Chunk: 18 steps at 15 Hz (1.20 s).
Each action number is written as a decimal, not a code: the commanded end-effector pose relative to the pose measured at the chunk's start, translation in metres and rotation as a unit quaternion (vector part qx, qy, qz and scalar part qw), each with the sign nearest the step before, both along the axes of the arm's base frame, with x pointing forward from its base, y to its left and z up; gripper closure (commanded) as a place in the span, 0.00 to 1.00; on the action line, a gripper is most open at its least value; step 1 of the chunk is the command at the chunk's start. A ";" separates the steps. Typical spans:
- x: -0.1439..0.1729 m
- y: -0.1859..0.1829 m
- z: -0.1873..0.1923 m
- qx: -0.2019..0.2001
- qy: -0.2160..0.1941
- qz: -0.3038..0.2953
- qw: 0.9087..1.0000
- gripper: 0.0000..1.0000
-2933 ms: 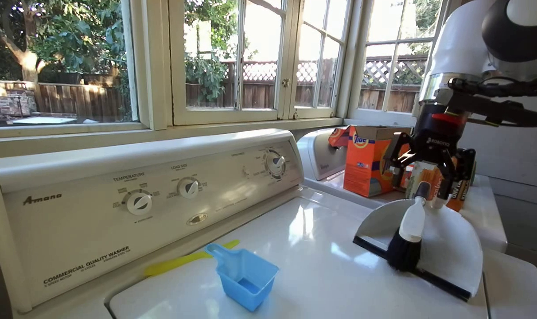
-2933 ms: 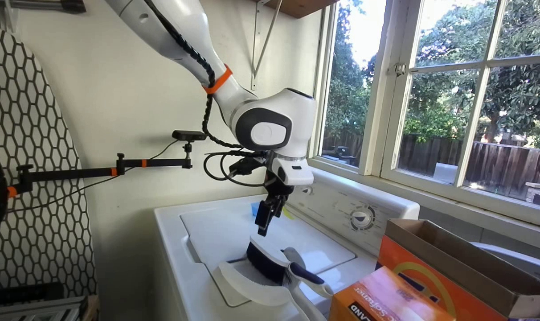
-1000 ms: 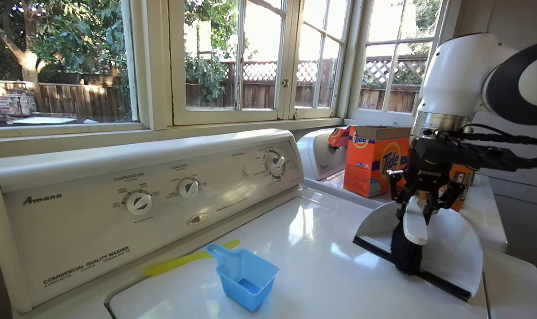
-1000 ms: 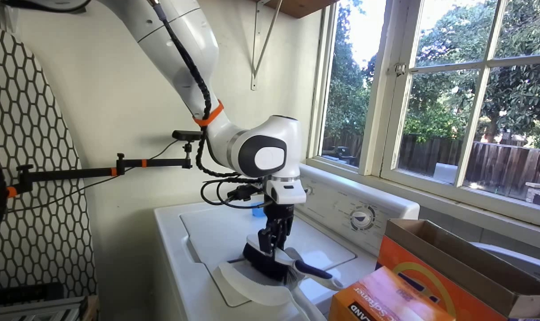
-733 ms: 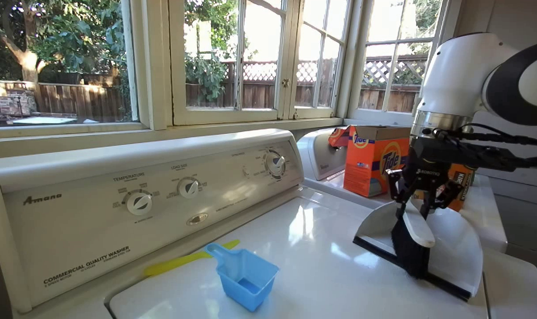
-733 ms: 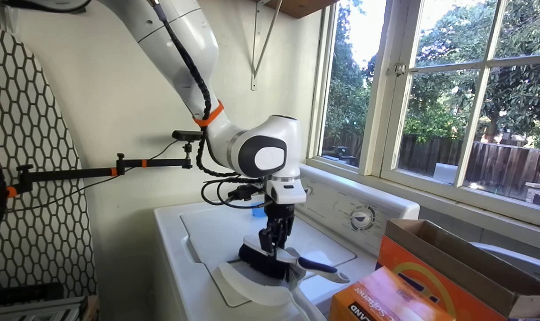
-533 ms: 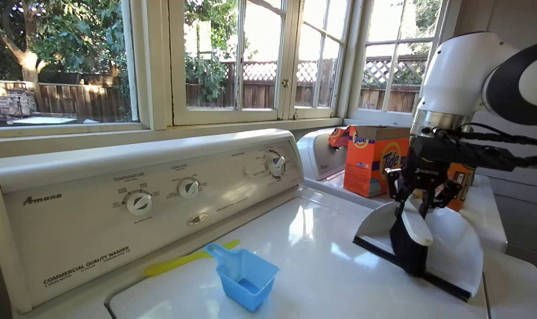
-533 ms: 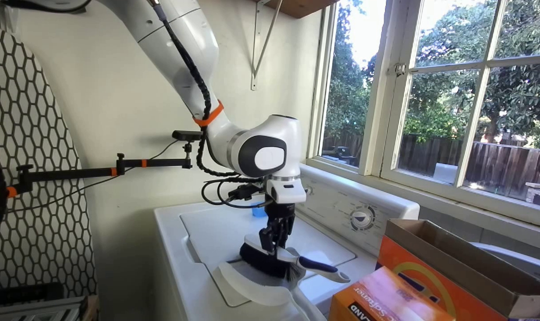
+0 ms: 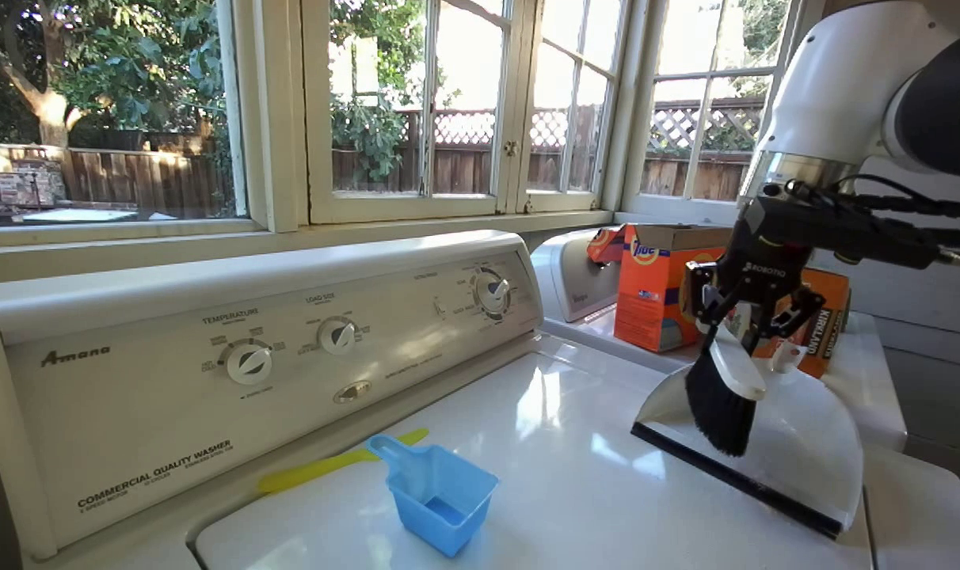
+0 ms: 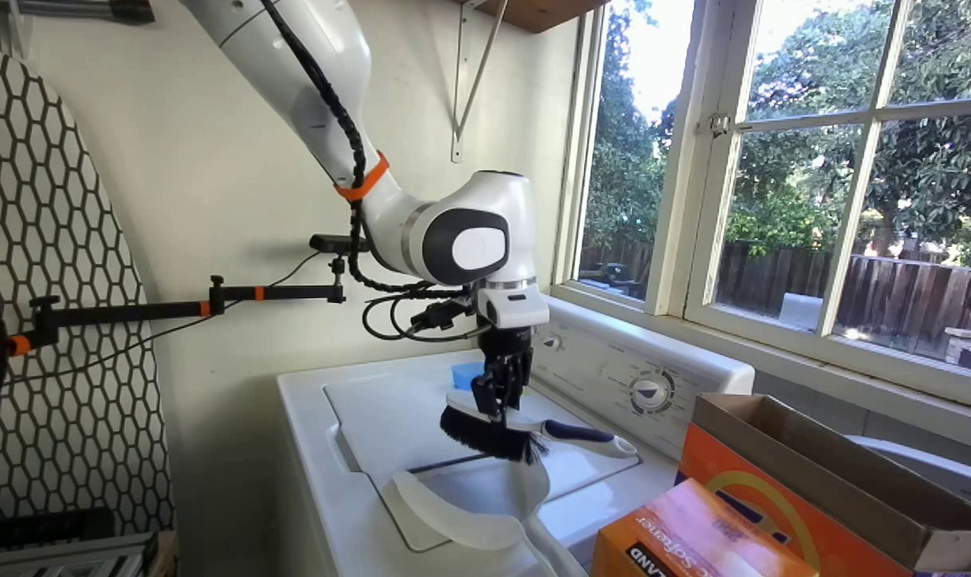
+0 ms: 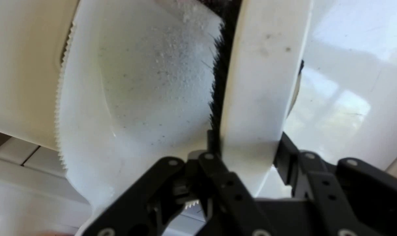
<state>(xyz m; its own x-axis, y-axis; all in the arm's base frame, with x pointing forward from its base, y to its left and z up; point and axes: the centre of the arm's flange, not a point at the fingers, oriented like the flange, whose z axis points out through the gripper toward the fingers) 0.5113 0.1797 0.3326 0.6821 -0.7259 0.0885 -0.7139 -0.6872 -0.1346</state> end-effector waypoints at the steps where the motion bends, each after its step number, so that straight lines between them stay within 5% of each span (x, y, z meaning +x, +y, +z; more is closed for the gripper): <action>1: -0.010 0.013 0.021 0.002 -0.029 0.034 0.999 0.82; 9: -0.013 0.060 0.019 0.019 -0.050 0.193 0.980 0.82; 14: -0.013 0.089 0.012 0.053 -0.021 0.319 0.946 0.82; 18: -0.005 0.103 0.007 0.033 -0.008 0.398 0.917 0.82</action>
<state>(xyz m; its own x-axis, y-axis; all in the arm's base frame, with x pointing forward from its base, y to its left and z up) 0.4939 0.2744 0.3399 0.9896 -0.1096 0.0931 -0.0863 -0.9705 -0.2251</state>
